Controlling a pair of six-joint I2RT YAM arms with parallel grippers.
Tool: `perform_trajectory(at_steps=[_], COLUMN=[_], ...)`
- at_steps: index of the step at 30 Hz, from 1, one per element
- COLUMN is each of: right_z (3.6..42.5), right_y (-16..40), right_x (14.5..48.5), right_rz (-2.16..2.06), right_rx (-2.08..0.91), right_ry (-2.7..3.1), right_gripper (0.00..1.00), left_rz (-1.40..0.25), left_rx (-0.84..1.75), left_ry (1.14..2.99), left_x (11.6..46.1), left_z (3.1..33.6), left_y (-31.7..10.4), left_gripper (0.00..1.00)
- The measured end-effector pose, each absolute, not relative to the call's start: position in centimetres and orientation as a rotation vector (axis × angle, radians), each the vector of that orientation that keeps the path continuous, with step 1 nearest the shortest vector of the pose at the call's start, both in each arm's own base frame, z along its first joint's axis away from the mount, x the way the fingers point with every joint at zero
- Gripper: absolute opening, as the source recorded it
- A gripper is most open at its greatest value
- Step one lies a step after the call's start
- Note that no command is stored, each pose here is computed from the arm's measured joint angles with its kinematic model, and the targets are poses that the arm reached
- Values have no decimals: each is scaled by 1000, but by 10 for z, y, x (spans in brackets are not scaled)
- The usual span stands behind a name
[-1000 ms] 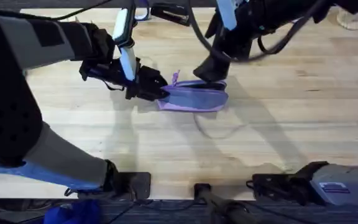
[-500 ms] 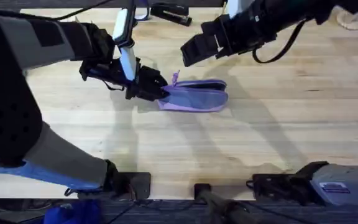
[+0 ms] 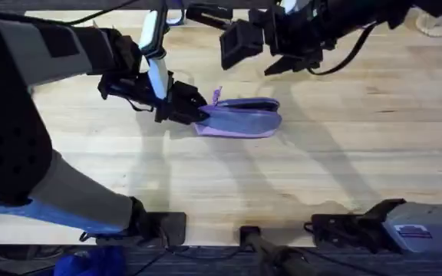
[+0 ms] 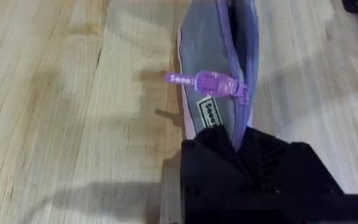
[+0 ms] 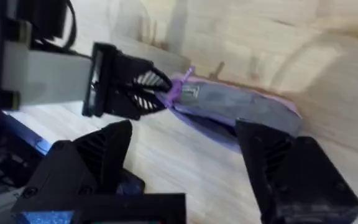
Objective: Unzip the bag, pick up the pens from the table one at a time and place them inside, then zip the bag closed.
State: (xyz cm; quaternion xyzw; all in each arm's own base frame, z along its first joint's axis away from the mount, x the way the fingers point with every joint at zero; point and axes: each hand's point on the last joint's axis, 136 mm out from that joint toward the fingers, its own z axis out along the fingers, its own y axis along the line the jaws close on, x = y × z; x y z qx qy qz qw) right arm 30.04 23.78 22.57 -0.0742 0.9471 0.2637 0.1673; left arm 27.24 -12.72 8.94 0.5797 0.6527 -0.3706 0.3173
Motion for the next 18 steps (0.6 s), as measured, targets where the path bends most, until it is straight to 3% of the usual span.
perform_trajectory(at_steps=[9,18], right_z=[243,213], right_y=[250,257], right_x=[322,334], right_rz=[807,795], right_rx=[-204,-141], right_ry=[2570,2648], right_gripper=[996,996], left_rz=[-975,-975], left_rx=[1526,1526], left_ry=[1718,1718], left_x=[272,272], left_z=[89,89], left_y=[-127,-127], left_gripper=[43,43])
